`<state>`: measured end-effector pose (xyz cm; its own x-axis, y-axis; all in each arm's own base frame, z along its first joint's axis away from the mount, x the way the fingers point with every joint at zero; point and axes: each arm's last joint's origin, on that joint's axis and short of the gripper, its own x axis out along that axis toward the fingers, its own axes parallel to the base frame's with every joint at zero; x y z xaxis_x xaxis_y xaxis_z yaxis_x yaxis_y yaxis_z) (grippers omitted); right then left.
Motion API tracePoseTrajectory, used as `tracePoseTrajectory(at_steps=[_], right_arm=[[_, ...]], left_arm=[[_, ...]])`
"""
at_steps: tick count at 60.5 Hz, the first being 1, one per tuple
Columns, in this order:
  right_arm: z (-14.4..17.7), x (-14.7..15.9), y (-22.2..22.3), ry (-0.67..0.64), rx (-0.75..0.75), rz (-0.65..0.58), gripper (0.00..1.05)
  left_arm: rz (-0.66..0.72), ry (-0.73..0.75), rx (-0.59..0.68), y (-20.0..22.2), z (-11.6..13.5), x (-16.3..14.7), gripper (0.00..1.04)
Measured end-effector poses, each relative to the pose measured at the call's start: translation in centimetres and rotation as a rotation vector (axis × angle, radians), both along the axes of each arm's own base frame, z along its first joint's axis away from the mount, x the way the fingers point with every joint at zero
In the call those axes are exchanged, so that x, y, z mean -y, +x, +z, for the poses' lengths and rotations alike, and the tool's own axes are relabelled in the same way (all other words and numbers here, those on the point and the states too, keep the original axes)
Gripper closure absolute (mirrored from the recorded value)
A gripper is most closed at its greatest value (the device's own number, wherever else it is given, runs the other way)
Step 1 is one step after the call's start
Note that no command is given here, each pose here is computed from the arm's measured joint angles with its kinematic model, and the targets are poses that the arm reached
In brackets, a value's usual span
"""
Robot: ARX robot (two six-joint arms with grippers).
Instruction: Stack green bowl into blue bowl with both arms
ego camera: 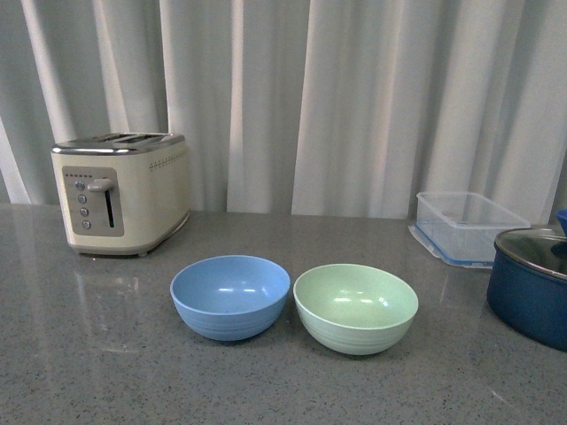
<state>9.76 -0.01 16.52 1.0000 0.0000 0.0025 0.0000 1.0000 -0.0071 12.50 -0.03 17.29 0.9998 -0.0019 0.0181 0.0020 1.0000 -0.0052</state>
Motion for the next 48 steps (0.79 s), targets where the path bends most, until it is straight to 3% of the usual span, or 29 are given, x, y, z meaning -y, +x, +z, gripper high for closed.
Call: tracePoseTrajectory(at_steps=[48], right_arm=[[0.0,0.0,0.0,0.0,0.0,0.0,0.1]], left_arm=[[0.0,0.0,0.003,-2.8,-0.2,0.0,1.01]])
